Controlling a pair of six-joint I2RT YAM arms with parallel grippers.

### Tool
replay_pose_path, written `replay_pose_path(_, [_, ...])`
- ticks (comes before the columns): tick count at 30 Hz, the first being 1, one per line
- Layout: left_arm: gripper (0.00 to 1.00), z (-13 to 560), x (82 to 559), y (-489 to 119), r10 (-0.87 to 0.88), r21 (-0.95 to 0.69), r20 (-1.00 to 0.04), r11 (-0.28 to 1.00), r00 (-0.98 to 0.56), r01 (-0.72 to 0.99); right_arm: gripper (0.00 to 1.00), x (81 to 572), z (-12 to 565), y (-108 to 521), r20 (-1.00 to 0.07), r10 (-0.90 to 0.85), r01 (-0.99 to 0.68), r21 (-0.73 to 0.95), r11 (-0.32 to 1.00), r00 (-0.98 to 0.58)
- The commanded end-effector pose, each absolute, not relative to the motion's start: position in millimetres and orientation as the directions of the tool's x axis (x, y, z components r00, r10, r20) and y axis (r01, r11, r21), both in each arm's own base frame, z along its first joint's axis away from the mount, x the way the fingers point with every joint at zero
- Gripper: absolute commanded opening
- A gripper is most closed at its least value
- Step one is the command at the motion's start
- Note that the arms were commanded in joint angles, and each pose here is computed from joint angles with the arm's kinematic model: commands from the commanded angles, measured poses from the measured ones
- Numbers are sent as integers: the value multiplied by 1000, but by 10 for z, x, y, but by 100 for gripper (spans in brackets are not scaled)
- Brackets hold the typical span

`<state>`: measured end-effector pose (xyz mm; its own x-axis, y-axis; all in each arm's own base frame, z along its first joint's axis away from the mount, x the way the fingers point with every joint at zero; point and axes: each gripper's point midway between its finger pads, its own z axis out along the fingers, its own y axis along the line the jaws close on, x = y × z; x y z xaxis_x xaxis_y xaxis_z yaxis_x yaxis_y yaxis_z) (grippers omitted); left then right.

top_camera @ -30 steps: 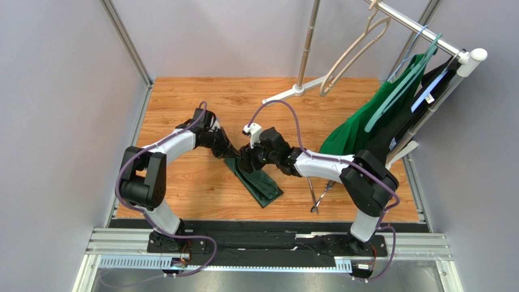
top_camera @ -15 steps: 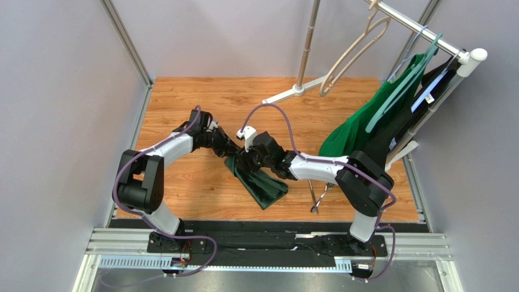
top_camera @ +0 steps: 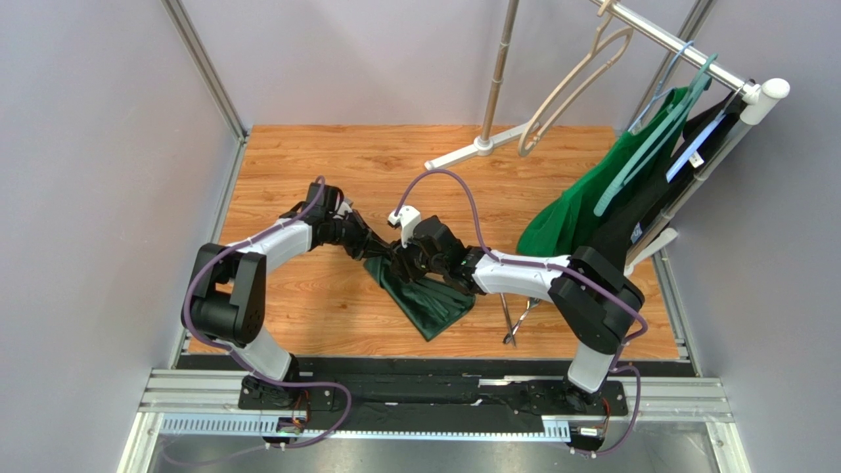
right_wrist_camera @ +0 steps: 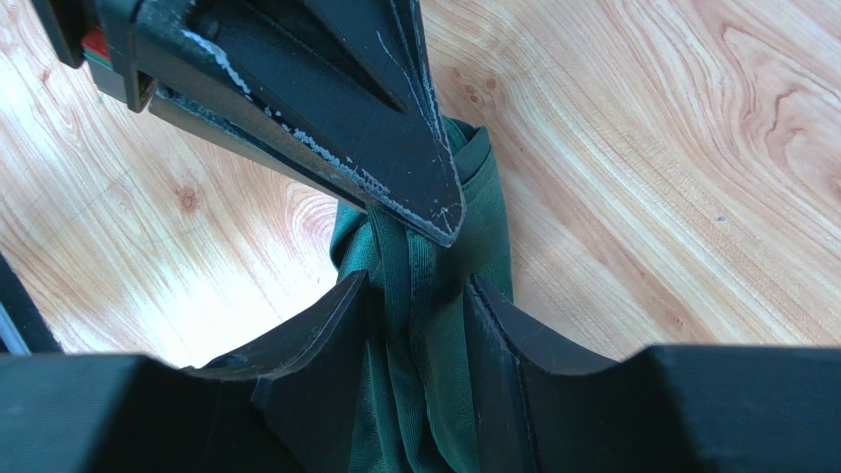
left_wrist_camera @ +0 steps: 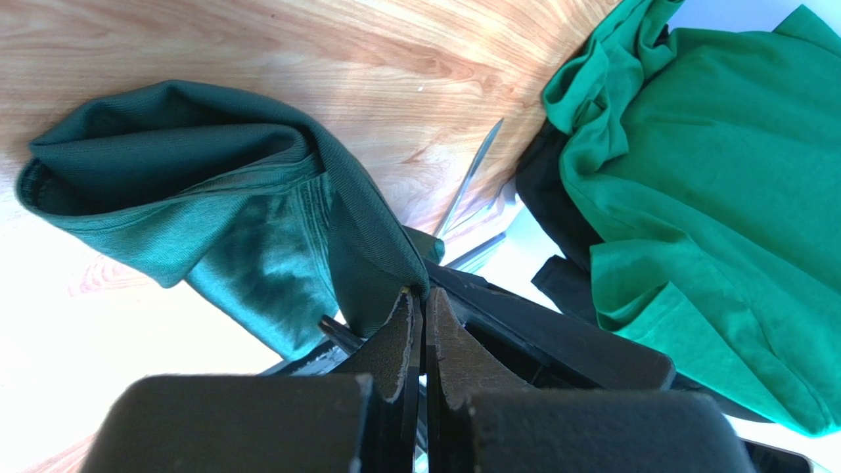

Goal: Fold the napkin into a case and place the utensils inside
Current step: Grasp the top corner of the smaller rectangle folded napkin from the folded napkin.

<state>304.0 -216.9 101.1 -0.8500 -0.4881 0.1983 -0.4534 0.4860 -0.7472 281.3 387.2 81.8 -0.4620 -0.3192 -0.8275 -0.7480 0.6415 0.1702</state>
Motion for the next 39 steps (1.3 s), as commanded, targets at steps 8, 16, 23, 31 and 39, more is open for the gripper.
replay_pose_path(8, [0, 1019, 3050, -2115, -480, -766, 166, 487, -862, -419, 5, 2836, 1008, 4017, -853, -258, -755, 215, 619, -454])
replay_pose_path(16, [31, 995, 3145, -1899, -406, -717, -111, 664, -907, -210, 0, 2850, 802, 4073, -795, -247, -707, 293, 643, -554])
replay_pose_path(23, [58, 1281, 3105, -1491, -367, -520, -413, 846, -834, -115, 0, 2861, 672, 4067, -750, -240, -659, 324, 679, -616])
replay_pose_path(31, [12, 1057, 2863, -1729, -219, -407, -432, 913, -875, -27, 0, 2860, 669, 4024, -712, -192, -602, 382, 701, -675])
replay_pose_path(39, [15, 829, 2853, -1844, -176, -328, -433, 944, -884, -28, 0, 2886, 718, 3952, -697, -148, -569, 424, 705, -702])
